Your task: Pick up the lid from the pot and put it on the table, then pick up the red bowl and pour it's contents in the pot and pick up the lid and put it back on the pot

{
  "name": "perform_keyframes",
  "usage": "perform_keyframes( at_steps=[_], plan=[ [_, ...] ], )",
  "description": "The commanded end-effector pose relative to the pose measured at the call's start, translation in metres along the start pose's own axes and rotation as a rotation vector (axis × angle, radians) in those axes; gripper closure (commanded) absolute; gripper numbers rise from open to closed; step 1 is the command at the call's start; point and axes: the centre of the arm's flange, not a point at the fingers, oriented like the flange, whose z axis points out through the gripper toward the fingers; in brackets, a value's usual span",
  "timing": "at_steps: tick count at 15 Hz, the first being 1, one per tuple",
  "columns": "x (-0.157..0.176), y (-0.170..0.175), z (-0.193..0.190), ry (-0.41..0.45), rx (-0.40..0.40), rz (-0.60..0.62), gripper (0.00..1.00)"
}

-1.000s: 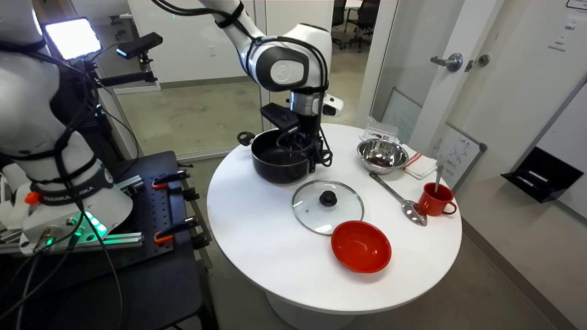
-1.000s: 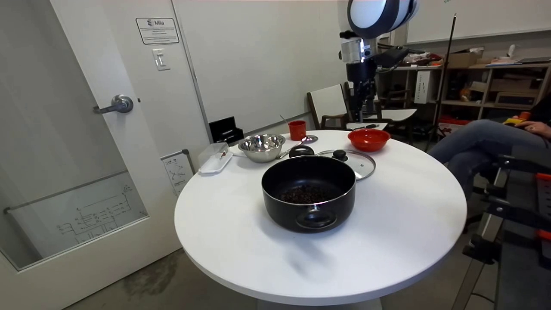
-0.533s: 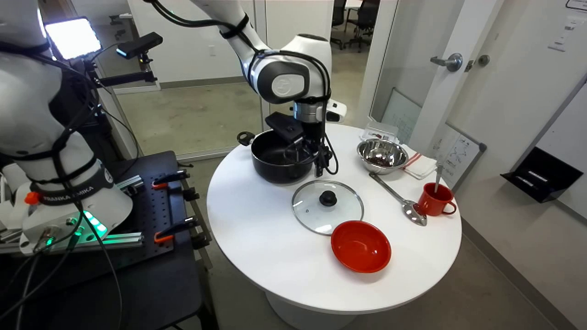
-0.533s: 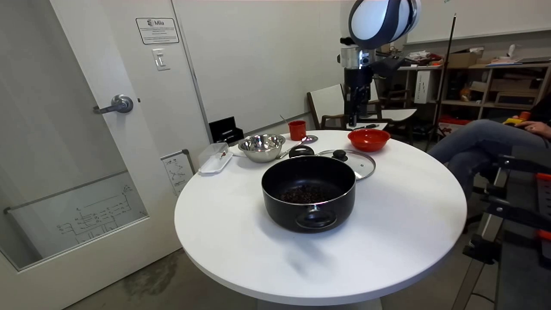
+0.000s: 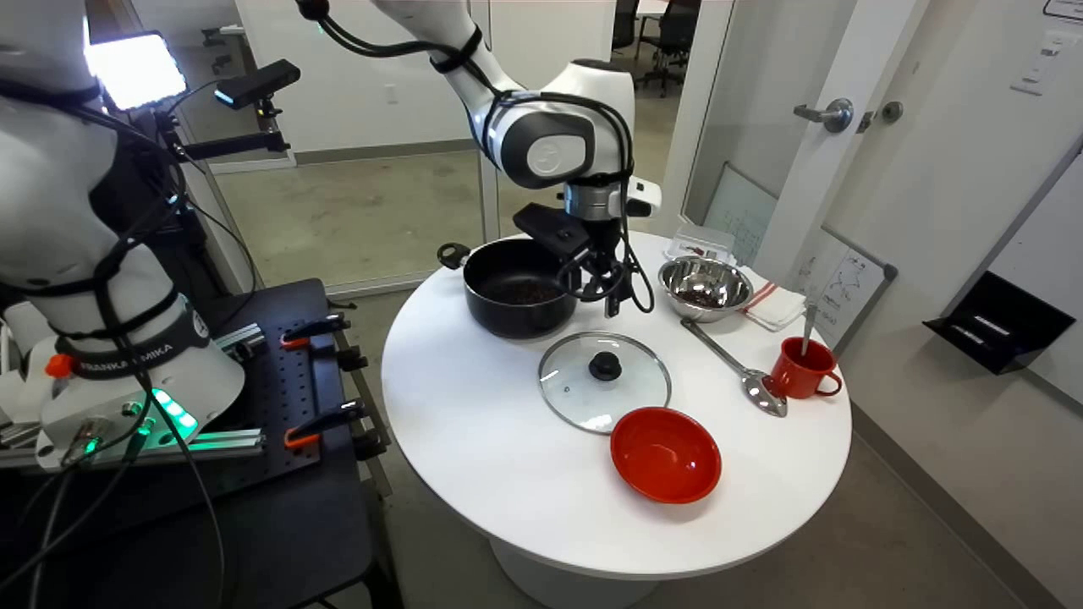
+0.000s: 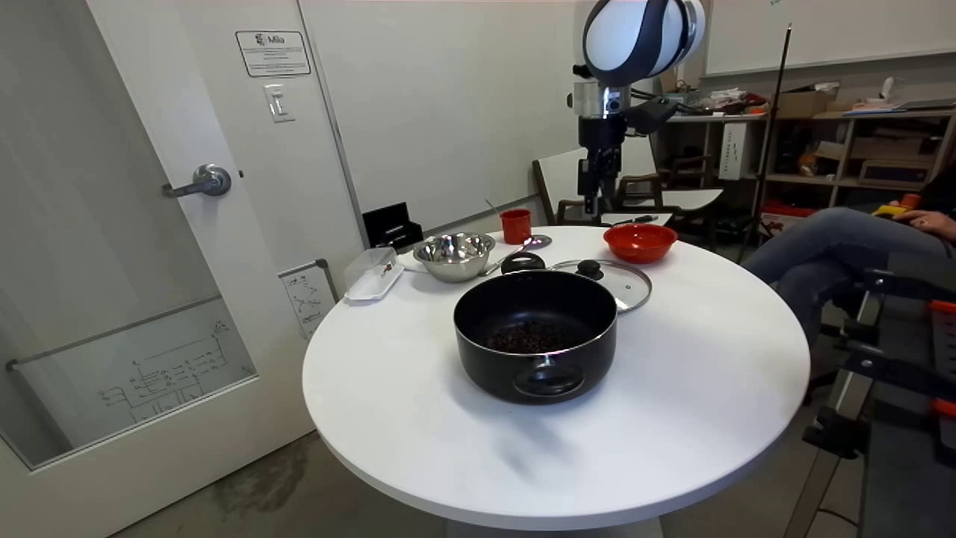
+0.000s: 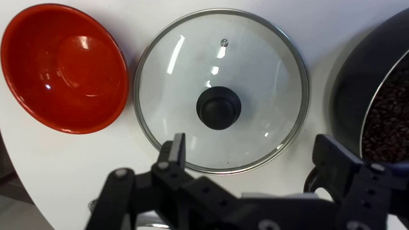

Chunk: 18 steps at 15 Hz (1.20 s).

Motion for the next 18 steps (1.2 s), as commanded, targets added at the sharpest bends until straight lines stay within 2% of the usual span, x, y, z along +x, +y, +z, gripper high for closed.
perform_keyframes(
  at_steps=[1, 3, 10, 16, 18],
  plan=[
    [0.001, 0.0, 0.001, 0.0, 0.0, 0.0, 0.0],
    [0.0, -0.004, -0.001, 0.005, 0.002, 0.008, 0.0],
    [0.033, -0.023, 0.011, 0.008, 0.027, 0.096, 0.0],
    [0.046, -0.013, 0.042, -0.045, -0.033, 0.209, 0.0],
    [0.047, -0.01, 0.047, -0.05, -0.029, 0.237, 0.0]
  ],
)
